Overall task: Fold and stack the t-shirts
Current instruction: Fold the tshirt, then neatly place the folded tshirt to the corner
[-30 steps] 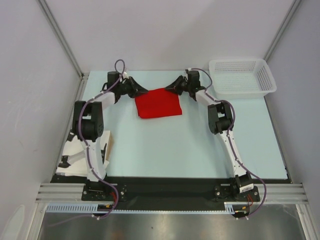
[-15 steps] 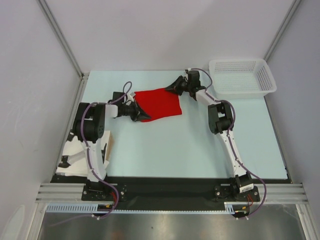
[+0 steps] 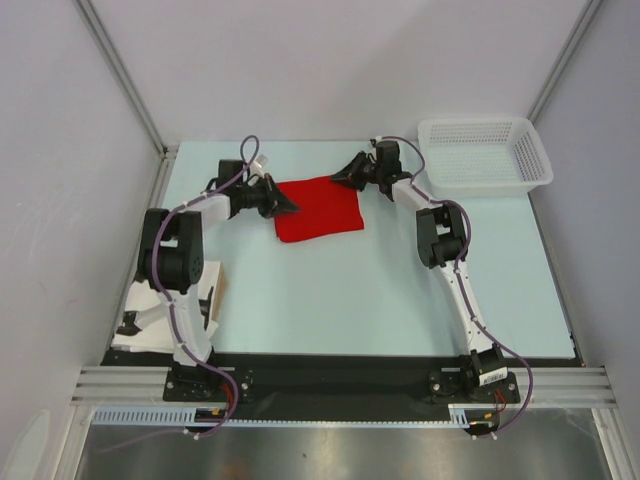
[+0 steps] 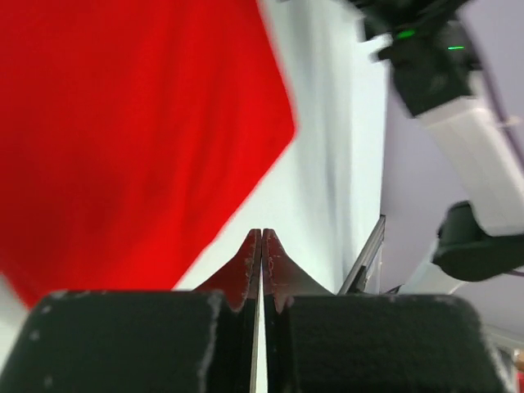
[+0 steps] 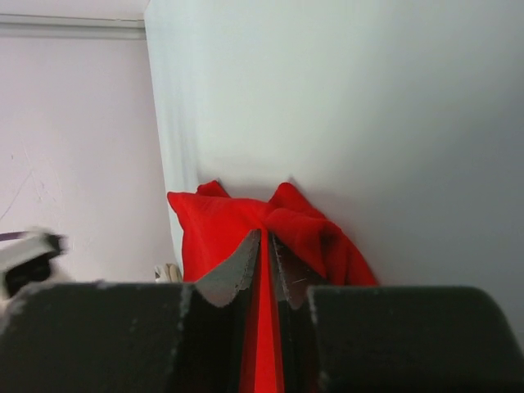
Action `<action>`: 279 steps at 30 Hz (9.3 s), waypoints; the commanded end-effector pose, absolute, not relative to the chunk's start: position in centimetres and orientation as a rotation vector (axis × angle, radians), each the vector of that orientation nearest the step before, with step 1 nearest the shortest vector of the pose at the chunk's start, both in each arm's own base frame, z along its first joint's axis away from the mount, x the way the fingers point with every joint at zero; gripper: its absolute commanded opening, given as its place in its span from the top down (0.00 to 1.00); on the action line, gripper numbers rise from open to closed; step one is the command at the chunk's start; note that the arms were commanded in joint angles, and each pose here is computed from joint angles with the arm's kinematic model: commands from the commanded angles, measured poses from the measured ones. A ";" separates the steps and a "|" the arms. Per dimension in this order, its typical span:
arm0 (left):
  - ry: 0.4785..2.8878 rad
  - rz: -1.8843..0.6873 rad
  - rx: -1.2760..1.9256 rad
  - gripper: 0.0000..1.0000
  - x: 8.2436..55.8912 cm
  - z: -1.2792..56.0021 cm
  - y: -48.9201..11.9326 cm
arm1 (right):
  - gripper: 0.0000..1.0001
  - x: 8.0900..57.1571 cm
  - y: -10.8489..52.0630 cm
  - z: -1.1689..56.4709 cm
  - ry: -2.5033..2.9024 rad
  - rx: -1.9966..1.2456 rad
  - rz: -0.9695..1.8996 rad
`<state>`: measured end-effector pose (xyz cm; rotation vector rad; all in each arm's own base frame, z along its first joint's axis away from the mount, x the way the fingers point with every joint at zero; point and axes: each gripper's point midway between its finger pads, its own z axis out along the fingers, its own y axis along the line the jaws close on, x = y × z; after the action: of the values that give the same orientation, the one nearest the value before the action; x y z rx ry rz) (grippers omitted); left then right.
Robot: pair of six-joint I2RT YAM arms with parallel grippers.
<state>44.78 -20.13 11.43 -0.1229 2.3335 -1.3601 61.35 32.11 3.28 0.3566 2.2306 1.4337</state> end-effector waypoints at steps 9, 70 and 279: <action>2.651 -1.226 -0.294 1.00 37.7 1.0 -17.6 | 0.88 60.6 30.3 1.0 2.330 0.429 1.369; 2.379 -0.685 -0.052 0.21 52.1 11.8 -9.8 | 0.55 41.9 26.6 14.5 2.579 -0.207 1.233; 1.932 0.029 -0.906 1.00 24.9 29.1 5.9 | 0.55 18.6 24.6 15.8 2.597 -0.423 1.297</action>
<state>24.30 5.51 27.38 -0.9094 2.0145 0.0501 18.58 24.31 15.50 -0.3782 2.6306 1.2778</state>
